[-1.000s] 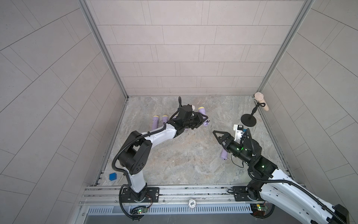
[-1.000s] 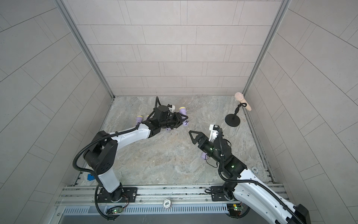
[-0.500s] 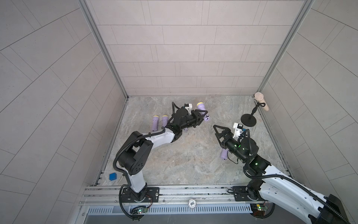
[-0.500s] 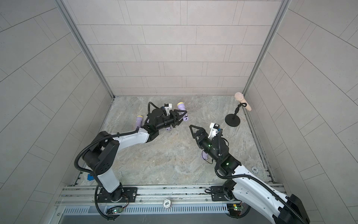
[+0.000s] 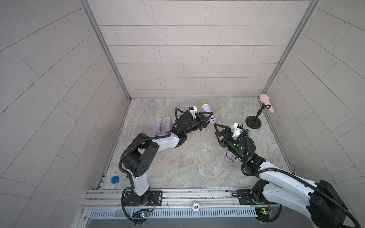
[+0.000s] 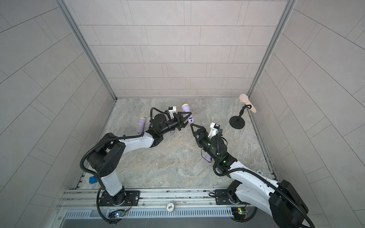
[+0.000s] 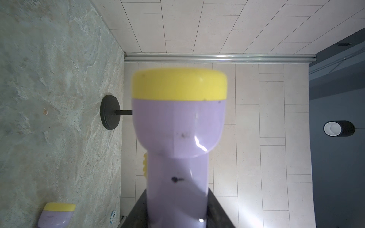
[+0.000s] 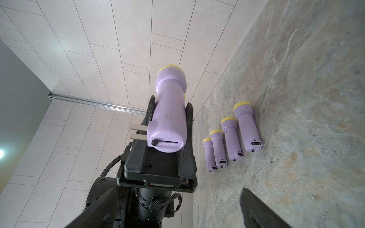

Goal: Close the plug at the bottom of the flashlight
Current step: Pick up the flashlight from the center of the board, then close the plug of the flashlight.

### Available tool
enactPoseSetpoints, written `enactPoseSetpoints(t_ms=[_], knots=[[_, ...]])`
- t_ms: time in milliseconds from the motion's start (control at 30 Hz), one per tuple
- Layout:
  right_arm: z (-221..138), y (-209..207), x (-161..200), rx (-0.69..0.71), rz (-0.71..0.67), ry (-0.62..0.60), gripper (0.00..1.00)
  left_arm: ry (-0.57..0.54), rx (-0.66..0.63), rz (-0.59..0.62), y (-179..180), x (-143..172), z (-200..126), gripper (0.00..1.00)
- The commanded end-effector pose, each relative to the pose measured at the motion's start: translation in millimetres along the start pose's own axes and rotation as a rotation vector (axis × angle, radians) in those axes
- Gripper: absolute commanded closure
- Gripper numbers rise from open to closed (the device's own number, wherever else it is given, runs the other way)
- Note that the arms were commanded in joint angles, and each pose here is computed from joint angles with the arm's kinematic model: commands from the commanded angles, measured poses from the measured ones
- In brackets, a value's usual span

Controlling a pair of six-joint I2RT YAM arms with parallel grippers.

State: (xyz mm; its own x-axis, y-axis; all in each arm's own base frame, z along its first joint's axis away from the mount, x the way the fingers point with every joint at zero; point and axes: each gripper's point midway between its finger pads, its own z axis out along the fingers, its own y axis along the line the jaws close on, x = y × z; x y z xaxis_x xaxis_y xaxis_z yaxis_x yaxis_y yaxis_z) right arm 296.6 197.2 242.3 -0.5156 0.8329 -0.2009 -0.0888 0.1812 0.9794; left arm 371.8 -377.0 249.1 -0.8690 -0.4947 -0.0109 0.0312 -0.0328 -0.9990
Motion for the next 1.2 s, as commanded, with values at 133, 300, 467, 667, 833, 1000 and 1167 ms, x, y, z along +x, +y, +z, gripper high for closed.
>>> enactPoseSetpoints(t_ms=[133, 300, 467, 667, 833, 1000, 1167], knots=[[-0.1, 29.3, -19.6, -0.096, -0.021, -0.069, 0.08, 0.014, 0.069, -0.031, -10.5, 9.0, -0.2, 1.00], [3.8, 25.3, -26.0, -0.110, 0.007, -0.077, 0.13, 0.015, 0.097, -0.055, -13.9, 11.3, 2.4, 1.00], [8.4, 30.9, -26.5, -0.138, -0.002, -0.064, 0.18, 0.022, 0.100, -0.062, -13.5, 15.1, 4.7, 1.00], [12.0, 28.5, -26.7, -0.146, -0.012, -0.067, 0.25, 0.023, 0.103, -0.068, -13.1, 16.1, 5.6, 1.00], [17.1, 29.7, -24.8, -0.162, -0.011, -0.054, 0.31, 0.027, 0.116, -0.076, -15.3, 17.5, 6.4, 1.00], [17.3, 32.2, -23.8, -0.181, -0.015, -0.051, 0.37, 0.028, 0.113, -0.079, -13.0, 18.6, 6.0, 1.00], [17.3, 33.1, -24.5, -0.181, -0.029, -0.055, 0.41, 0.032, 0.117, -0.087, -12.2, 20.0, 7.4, 1.00]])
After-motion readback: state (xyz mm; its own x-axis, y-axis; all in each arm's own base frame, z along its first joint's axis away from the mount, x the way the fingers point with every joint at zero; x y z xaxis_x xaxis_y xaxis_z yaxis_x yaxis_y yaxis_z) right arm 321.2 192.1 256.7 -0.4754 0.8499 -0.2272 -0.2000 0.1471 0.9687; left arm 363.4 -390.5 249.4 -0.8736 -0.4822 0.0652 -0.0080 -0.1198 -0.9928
